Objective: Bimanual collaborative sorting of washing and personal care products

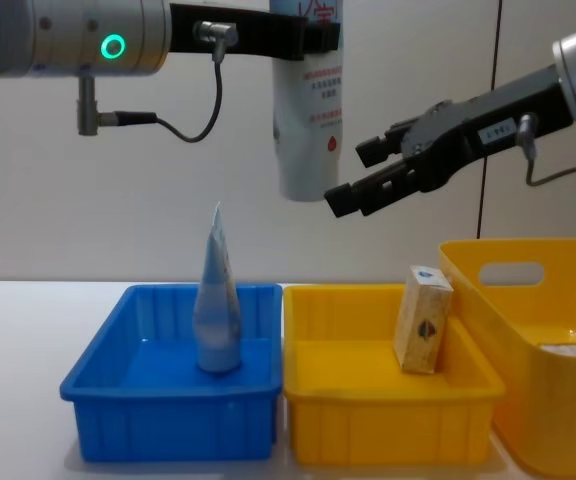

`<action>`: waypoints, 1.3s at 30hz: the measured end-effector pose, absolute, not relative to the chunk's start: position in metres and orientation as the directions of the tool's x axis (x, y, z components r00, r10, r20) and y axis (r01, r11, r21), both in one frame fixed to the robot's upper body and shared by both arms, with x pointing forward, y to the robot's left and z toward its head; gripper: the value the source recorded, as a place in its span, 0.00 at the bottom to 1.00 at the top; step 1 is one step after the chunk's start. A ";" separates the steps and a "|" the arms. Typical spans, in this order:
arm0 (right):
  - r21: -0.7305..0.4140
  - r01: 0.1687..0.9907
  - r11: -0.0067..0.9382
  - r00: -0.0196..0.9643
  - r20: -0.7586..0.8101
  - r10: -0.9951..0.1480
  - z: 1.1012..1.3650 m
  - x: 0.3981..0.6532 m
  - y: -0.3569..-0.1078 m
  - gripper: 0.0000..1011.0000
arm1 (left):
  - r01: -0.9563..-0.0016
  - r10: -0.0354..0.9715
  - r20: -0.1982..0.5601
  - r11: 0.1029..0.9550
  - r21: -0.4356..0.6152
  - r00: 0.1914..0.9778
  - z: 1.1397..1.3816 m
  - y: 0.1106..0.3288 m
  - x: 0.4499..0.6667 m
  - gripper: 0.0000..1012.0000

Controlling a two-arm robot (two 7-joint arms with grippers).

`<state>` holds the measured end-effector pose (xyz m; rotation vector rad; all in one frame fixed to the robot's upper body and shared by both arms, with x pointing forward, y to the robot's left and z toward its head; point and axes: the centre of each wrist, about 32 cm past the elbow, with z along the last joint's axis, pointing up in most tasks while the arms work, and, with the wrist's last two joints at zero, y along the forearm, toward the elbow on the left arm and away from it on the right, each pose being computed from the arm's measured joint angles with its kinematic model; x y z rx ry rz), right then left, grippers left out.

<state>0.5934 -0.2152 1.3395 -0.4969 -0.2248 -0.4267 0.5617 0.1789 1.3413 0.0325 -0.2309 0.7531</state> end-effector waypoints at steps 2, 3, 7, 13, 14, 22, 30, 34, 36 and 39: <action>-0.411 0.444 0.796 0.889 0.313 -0.334 1.340 0.593 -0.214 0.99 | -0.682 0.674 0.217 0.730 -0.051 0.706 1.340 0.179 0.561 0.25; -0.411 0.443 0.797 0.889 0.314 -0.332 1.341 0.593 -0.213 0.99 | -0.682 0.675 0.216 0.730 -0.050 0.706 1.340 0.180 0.561 0.25; -0.410 0.441 0.798 0.889 0.325 -0.324 1.343 0.592 -0.212 0.99 | -0.685 0.677 0.213 0.727 -0.044 0.705 1.338 0.181 0.561 0.25; -0.409 0.448 0.795 0.883 0.338 -0.324 1.347 0.588 -0.212 0.99 | -0.690 0.681 0.209 0.722 -0.037 0.701 1.336 0.184 0.560 0.25; -0.409 0.449 0.795 0.883 0.339 -0.324 1.347 0.588 -0.212 0.99 | -0.691 0.682 0.209 0.722 -0.037 0.701 1.335 0.185 0.560 0.25; -0.405 0.458 0.792 0.879 0.342 -0.333 1.349 0.586 -0.212 0.99 | -0.694 0.684 0.206 0.719 -0.033 0.700 1.334 0.186 0.561 0.25; -0.391 0.475 0.788 0.870 0.341 -0.355 1.348 0.587 -0.213 0.99 | -0.699 0.689 0.203 0.715 -0.030 0.696 1.333 0.187 0.561 0.25; -0.384 0.487 0.785 0.864 0.342 -0.369 1.348 0.589 -0.215 0.99 | -0.702 0.692 0.202 0.712 -0.029 0.693 1.333 0.187 0.561 0.25; -0.380 0.492 0.783 0.862 0.341 -0.375 1.348 0.590 -0.215 0.99 | -0.704 0.693 0.201 0.710 -0.028 0.692 1.332 0.187 0.561 0.25; -0.374 0.499 0.782 0.858 0.341 -0.384 1.348 0.592 -0.216 0.99 | -0.705 0.695 0.199 0.708 -0.027 0.691 1.332 0.187 0.561 0.25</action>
